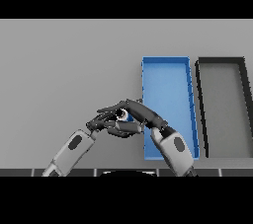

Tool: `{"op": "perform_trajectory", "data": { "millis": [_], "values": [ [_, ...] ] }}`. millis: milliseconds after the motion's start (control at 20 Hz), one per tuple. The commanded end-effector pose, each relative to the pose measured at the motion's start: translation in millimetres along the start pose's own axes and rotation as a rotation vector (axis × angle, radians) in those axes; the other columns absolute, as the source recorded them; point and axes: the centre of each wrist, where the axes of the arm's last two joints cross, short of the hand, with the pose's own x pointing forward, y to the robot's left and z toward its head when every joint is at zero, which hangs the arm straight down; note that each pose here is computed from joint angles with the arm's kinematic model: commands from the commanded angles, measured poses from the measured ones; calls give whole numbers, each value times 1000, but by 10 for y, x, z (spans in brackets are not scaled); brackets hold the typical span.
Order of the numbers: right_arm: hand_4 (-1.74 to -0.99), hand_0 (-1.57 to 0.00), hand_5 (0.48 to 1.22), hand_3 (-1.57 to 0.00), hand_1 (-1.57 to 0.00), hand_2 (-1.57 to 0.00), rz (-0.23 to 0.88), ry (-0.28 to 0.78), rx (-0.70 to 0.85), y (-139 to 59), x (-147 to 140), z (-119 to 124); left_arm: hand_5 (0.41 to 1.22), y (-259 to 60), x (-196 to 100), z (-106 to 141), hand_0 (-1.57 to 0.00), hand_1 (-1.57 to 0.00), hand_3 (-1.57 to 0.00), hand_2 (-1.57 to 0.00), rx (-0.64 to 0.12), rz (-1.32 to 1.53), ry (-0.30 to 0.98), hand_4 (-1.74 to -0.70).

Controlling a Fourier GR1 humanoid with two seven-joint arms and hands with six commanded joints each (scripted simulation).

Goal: Pick up the blue pipe and place it into the blue bin.

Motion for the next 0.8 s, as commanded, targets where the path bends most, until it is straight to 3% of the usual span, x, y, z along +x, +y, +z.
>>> {"op": "perform_trajectory", "data": {
  "millis": [0, 150, 300, 450, 600, 750],
  "values": [
    [-1488, -1570, 1220, -1570, -1570, -1570, -5, -9, -4, -12, 8, 18, 569, -8, 38, -30, -20, -19, -18, -17, 8, -4, 2, -897],
    [-1491, -1571, 1221, -1571, -1571, -1571, -79, -3, -19, -70, 110, -23, 548, -22, -12, -1, -10, -9, -9, -8, 13, -1, 31, -901],
    [-1613, -1571, 1221, -1571, -1571, -1571, -144, -18, -20, -124, 315, 36, 524, -33, -25, -8, -4, -4, -4, -4, 5, 5, 51, -914],
    [-1675, -1571, 1194, -1571, -1571, -1571, -222, -25, -74, -349, 502, 36, 504, -54, -14, 0, -2, -2, -2, -1, -8, 13, 56, -917],
    [-1707, -1571, 1141, -1571, -1571, -1571, -250, -151, -102, -598, 977, 27, 503, -80, -21, 8, 0, 0, 0, 0, -13, 19, 66, -917],
    [-1724, -1571, 1117, -1571, -1571, -1571, -168, -223, -201, -883, 1376, 32, 502, -80, -31, 42, 0, 0, 0, 0, -6, 3, 40, -908]
  ]
}}
